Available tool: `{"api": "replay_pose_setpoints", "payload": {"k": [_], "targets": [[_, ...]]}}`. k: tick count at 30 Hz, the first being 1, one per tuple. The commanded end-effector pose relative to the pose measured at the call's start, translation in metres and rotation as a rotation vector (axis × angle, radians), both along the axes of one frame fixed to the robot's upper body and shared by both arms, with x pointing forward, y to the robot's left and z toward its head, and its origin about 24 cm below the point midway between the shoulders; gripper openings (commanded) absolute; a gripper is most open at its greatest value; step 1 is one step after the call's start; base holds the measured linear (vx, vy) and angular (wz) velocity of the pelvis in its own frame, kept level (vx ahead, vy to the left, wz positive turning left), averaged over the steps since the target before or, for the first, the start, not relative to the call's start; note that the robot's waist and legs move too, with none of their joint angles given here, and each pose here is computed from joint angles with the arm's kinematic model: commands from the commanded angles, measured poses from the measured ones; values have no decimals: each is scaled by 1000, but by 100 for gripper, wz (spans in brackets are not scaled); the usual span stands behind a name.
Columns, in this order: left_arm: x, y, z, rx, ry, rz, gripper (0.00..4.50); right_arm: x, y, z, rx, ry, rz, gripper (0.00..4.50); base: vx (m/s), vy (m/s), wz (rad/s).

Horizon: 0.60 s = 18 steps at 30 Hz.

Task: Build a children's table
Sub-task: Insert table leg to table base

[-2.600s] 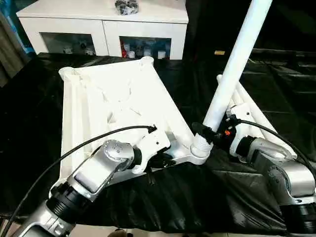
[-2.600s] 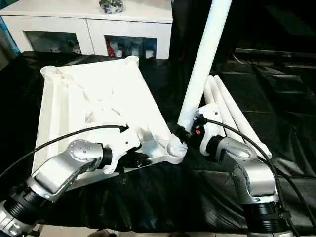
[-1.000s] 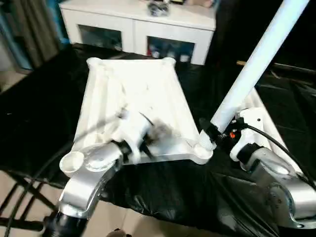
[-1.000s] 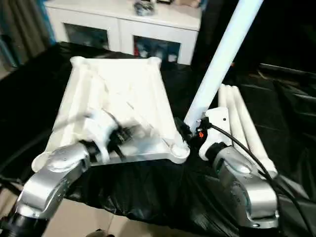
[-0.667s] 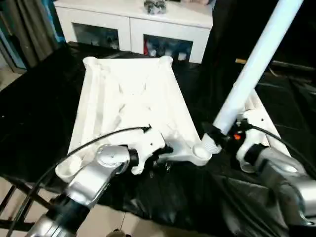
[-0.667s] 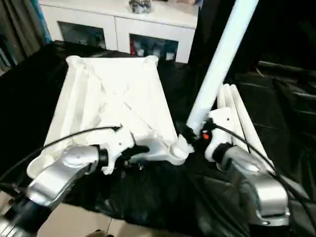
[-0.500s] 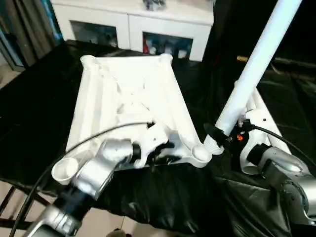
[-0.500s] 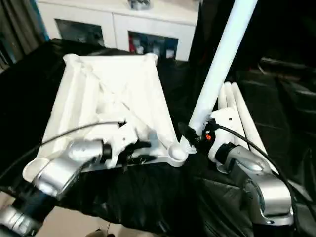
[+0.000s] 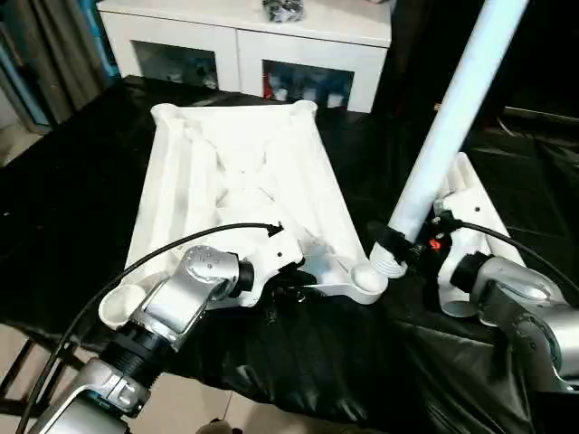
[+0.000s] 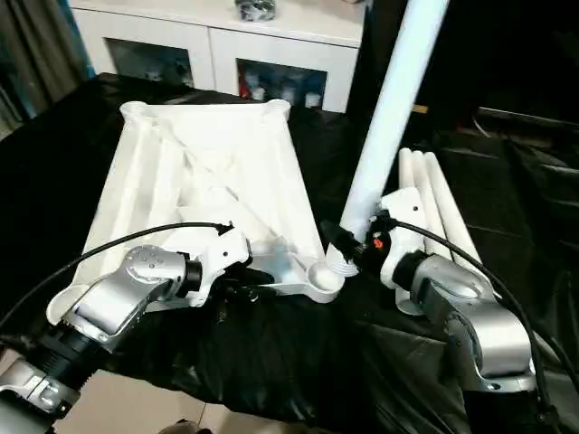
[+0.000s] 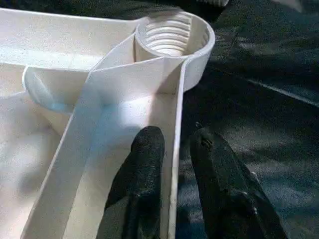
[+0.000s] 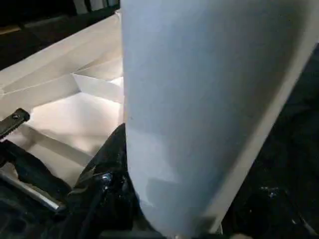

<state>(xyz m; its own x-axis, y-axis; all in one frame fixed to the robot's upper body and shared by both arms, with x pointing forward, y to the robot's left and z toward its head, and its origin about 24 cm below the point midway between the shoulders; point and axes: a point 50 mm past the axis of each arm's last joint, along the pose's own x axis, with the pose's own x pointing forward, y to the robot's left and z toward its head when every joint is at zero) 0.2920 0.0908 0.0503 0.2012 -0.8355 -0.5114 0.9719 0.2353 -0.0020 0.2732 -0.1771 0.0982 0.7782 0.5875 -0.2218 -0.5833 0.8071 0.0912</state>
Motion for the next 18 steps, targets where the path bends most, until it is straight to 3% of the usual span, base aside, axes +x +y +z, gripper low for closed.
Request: {"api": "replay_pose_setpoints", "payload": {"k": [1, 7, 18], "targets": [[4, 2, 1, 11, 3, 12, 76, 3, 2, 7, -7, -30, 26, 191, 0, 0, 0], [6, 6, 0, 45, 13, 6, 14, 6, 7, 2, -33, -11, 80, 191, 0, 0, 0], [2, 10, -6, 135, -4, -63, 0, 7, 9, -8, -19, 38, 119, 191, 0, 0, 0]]}}
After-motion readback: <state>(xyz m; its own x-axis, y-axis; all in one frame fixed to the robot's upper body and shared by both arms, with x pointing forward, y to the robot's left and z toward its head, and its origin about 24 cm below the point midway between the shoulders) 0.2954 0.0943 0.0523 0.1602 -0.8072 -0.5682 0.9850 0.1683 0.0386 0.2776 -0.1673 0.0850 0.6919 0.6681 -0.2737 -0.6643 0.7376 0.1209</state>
